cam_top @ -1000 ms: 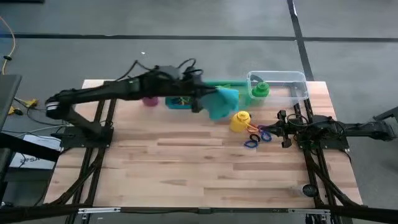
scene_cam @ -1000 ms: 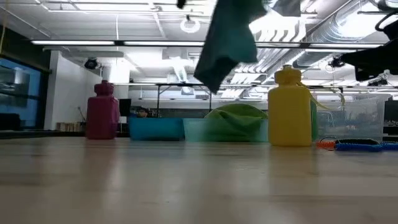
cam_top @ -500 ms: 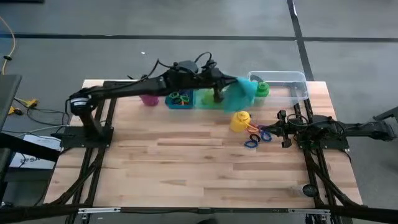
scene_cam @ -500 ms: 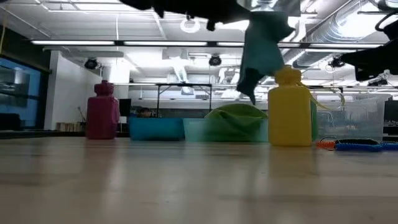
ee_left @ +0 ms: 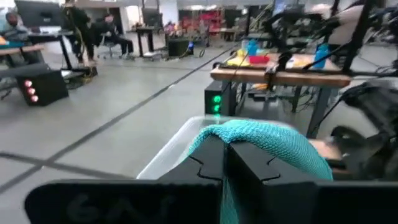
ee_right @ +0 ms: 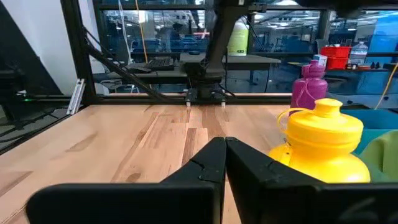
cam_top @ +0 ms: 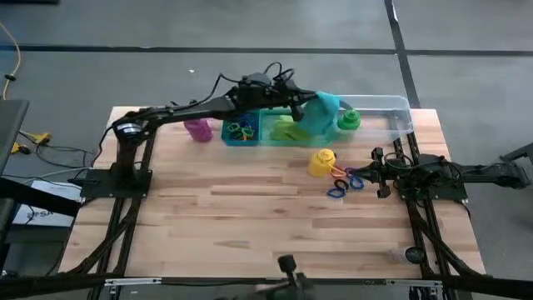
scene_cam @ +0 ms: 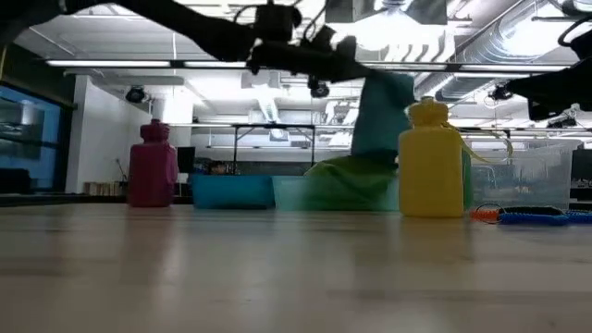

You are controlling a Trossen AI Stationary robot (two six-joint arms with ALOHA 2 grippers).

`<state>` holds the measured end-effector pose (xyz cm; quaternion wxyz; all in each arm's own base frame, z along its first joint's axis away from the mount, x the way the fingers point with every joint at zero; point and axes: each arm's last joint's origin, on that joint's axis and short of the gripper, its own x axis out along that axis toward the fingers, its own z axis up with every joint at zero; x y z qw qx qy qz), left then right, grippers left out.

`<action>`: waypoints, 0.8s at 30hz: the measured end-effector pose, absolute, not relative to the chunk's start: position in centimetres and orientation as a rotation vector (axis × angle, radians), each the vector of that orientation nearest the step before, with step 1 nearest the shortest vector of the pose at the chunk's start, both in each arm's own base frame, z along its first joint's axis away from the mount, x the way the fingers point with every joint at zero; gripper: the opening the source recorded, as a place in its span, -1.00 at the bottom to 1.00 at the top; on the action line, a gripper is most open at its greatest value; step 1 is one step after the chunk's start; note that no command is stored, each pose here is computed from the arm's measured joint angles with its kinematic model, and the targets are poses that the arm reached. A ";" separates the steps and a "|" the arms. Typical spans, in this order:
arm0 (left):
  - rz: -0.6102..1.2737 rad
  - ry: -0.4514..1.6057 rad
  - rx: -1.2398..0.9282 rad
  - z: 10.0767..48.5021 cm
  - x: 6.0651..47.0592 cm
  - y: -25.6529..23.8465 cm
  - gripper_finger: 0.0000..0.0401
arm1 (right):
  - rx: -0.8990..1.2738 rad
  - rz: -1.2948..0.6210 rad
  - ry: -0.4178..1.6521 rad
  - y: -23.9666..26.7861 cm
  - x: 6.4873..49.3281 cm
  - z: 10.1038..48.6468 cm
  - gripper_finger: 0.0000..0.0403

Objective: Pick & Place Sports Items
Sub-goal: Put the blue towel into the green bin

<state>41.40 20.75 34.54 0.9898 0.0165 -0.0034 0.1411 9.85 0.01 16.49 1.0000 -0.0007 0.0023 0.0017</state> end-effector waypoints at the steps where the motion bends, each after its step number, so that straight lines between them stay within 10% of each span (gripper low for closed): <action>1: 0.290 0.004 0.029 34.0 41.5 21.2 -1.00 | -0.001 0.003 0.004 0.0 9.8 16.5 -1.00; 24: 0.277 0.678 -0.136 26.2 38.2 24.2 -1.00 | -0.001 0.003 0.005 0.0 9.8 16.5 -1.00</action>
